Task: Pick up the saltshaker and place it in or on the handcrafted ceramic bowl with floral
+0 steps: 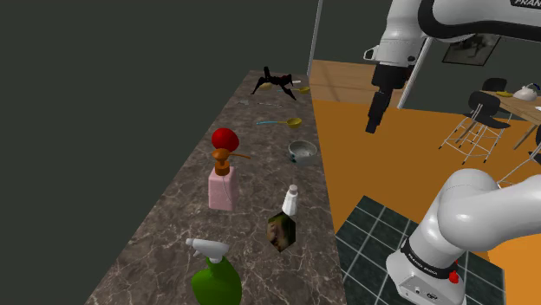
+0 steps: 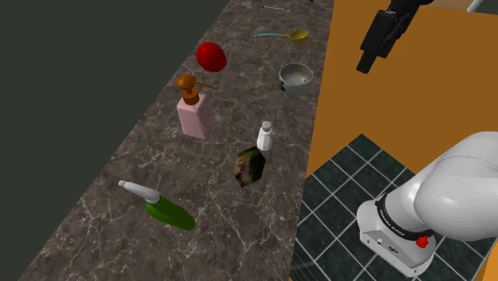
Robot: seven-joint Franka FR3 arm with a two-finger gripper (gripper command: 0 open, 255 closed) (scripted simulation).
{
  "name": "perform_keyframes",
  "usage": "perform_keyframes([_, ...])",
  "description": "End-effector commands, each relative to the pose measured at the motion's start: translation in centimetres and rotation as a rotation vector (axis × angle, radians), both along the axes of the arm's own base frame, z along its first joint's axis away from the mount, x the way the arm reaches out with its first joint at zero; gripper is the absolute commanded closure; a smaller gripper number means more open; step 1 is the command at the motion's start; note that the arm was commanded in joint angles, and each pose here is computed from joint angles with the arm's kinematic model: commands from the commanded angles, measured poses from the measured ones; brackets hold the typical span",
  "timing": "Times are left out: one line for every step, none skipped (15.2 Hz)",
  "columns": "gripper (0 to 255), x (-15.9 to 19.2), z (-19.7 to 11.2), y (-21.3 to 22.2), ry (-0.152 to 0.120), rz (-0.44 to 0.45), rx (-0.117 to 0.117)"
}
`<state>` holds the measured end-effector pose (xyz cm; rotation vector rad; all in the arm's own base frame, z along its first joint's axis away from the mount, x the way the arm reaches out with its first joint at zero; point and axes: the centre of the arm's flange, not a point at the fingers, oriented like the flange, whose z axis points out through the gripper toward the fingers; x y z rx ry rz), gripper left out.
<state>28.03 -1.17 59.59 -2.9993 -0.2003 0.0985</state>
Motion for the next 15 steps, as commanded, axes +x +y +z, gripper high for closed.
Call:
perform_keyframes([0, 0.0, 0.0, 0.0, 0.0, 0.0, 0.0])
perform_keyframes([0, 0.5, -0.9, 0.7, -0.004, 0.0, -0.003])
perform_keyframes([0, 1.1, -1.9, 1.5, -0.007, 0.0, -0.005])
perform_keyframes([0, 1.6, -2.8, 2.2, -0.011, 0.0, -0.008])
perform_keyframes([0, 2.1, -3.7, 3.0, -0.015, 0.0, -0.01])
perform_keyframes([0, 2.7, -4.7, 3.7, -0.018, 0.0, -0.013])
perform_keyframes([0, 3.2, -5.6, 4.4, -0.022, 0.0, -0.015])
perform_keyframes([0, 3.8, -6.6, 5.2, -0.026, 0.0, -0.018])
perform_keyframes([0, 4.4, -7.5, 5.9, -0.029, 0.0, -0.02])
perform_keyframes([0, 4.9, -8.4, 6.6, -0.033, -0.001, -0.023])
perform_keyframes([0, 5.5, -9.4, 7.4, -0.037, -0.001, -0.025])
perform_keyframes([0, 6.0, -10.3, 8.1, -0.04, -0.001, -0.028])
perform_keyframes([0, 6.6, -11.2, 8.8, -0.044, -0.001, -0.03])
perform_keyframes([0, 7.2, -12.2, 9.5, -0.048, -0.001, -0.033])
perform_keyframes([0, 7.8, -13.1, 10.2, -0.051, -0.001, -0.035])
